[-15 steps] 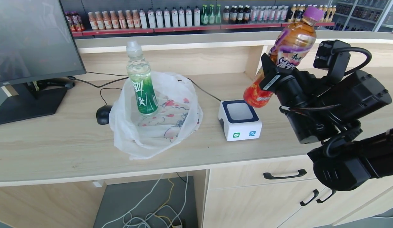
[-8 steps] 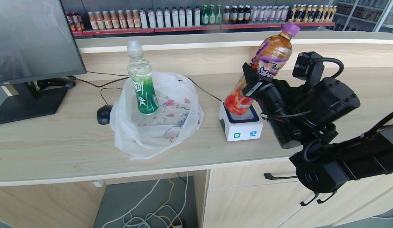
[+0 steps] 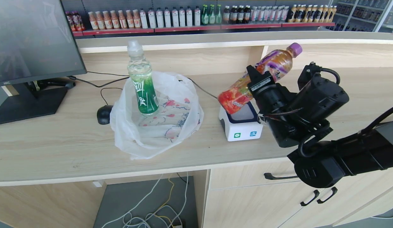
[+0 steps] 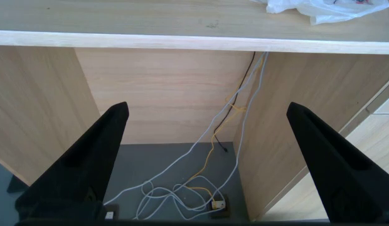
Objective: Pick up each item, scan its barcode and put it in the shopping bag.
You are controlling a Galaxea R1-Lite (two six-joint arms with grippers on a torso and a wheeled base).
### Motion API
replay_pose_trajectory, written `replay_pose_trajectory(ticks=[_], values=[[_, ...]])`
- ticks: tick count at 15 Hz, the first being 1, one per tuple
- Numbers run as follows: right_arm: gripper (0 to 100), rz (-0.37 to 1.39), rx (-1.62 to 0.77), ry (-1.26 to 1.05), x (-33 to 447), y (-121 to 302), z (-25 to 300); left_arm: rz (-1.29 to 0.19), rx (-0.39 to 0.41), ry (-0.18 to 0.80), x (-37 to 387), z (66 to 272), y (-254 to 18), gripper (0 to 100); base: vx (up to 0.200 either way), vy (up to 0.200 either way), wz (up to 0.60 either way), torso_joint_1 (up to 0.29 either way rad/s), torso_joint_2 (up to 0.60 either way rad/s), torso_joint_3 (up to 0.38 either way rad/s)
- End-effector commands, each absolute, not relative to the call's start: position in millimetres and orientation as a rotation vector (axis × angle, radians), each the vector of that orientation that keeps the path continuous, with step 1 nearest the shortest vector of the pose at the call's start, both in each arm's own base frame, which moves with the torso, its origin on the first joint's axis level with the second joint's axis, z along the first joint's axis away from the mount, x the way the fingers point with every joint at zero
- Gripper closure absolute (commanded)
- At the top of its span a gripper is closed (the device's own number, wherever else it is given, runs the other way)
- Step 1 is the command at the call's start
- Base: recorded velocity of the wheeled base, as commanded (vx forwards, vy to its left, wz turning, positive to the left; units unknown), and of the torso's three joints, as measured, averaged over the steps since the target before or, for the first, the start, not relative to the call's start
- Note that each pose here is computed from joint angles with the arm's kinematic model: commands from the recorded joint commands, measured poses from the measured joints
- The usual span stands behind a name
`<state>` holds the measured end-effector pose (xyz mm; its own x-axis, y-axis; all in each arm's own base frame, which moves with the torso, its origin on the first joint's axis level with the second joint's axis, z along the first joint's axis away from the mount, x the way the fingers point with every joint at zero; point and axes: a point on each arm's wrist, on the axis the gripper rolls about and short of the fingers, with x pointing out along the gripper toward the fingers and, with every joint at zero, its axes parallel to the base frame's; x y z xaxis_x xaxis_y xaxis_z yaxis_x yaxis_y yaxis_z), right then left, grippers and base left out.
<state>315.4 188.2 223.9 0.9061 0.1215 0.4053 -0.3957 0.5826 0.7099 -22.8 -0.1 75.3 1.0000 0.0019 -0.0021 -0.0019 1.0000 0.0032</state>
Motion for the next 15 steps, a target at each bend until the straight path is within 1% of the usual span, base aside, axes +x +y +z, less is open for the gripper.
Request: replay_pose_trajectory(ticks=[1, 8, 13, 15], values=[[100, 0.306, 0.980, -0.327, 318.9, 182.5, 223.5, 0.002, 0.003, 0.002, -22.8, 75.3, -0.1, 0, 0.000, 0.000, 0.00, 0.000, 0.00, 0.000], [100, 0.305, 1.225, -0.277, 327.1, 171.6, 217.4, 0.002, 0.003, 0.002, -22.8, 75.3, -0.1, 0, 0.000, 0.000, 0.00, 0.000, 0.00, 0.000], [100, 0.232, 1.315, -0.252, 341.7, 147.3, 208.9, 0.003, 0.003, 0.002, -22.8, 75.3, -0.1, 0, 0.000, 0.000, 0.00, 0.000, 0.00, 0.000], [100, 0.224, 1.323, -0.246, 341.1, 145.1, 206.9, 0.002, 0.003, 0.002, -22.8, 75.3, -0.1, 0, 0.000, 0.000, 0.00, 0.000, 0.00, 0.000]])
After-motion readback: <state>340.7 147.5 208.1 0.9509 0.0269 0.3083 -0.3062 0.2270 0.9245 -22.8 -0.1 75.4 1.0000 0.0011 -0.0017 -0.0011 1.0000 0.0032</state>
